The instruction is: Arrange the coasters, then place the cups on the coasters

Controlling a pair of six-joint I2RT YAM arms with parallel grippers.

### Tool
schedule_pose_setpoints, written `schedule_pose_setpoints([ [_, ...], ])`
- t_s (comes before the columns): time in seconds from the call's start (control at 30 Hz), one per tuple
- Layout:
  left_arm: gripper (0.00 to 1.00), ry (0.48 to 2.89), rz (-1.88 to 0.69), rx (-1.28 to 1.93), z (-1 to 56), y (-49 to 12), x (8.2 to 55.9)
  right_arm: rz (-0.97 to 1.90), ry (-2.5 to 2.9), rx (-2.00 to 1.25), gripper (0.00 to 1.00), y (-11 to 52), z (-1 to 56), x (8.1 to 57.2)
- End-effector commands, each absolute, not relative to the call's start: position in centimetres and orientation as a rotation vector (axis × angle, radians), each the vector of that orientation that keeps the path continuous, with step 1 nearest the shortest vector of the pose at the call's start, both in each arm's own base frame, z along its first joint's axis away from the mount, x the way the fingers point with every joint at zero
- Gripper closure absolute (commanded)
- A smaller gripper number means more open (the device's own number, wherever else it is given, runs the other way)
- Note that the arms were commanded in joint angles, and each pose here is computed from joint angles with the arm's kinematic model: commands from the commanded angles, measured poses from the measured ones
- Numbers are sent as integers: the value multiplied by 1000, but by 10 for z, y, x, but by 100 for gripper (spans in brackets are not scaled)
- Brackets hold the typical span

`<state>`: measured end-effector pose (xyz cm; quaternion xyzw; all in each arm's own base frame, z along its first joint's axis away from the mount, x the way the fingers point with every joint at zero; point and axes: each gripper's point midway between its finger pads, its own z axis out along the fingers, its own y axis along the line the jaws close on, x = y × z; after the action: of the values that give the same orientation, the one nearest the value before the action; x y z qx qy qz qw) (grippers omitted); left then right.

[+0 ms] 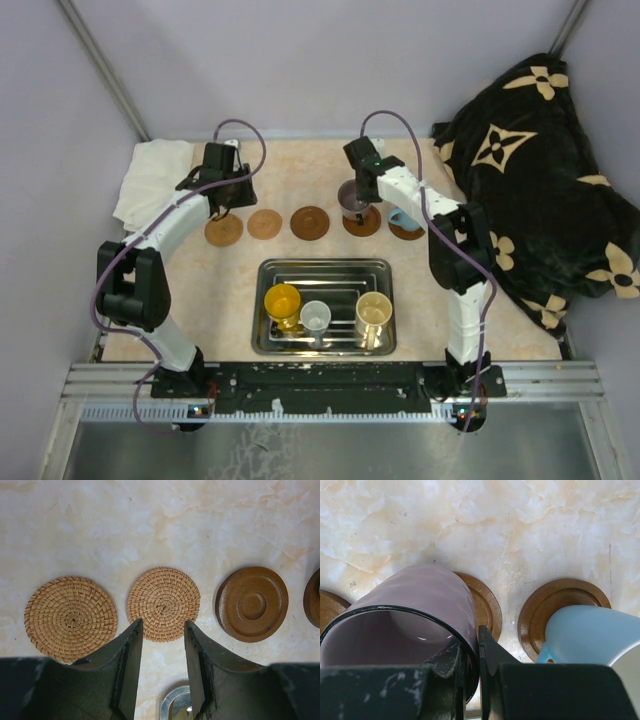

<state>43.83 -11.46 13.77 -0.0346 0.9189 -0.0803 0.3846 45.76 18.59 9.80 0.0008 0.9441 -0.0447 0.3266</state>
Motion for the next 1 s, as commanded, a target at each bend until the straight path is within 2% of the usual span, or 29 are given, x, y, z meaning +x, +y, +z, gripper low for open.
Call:
schedule_pose_setpoints([
  [0.0,55,2316,-199,-83,146,-113,436,-86,2405,44,100,183,120,470],
  [0.87,54,2321,-171,-82,142,-109,436,-88,2615,37,100,177,85,444],
  [0.9,55,2324,-171,-81,141,-110,436,-91,2624,35,98,178,82,444],
  [0.93,55,2322,-171,-81,142,-109,436,-95,2634,32,92,177,80,443],
  [0.97,54,2323,-171,-81,141,-109,437,-99,2639,33,82,177,79,442],
])
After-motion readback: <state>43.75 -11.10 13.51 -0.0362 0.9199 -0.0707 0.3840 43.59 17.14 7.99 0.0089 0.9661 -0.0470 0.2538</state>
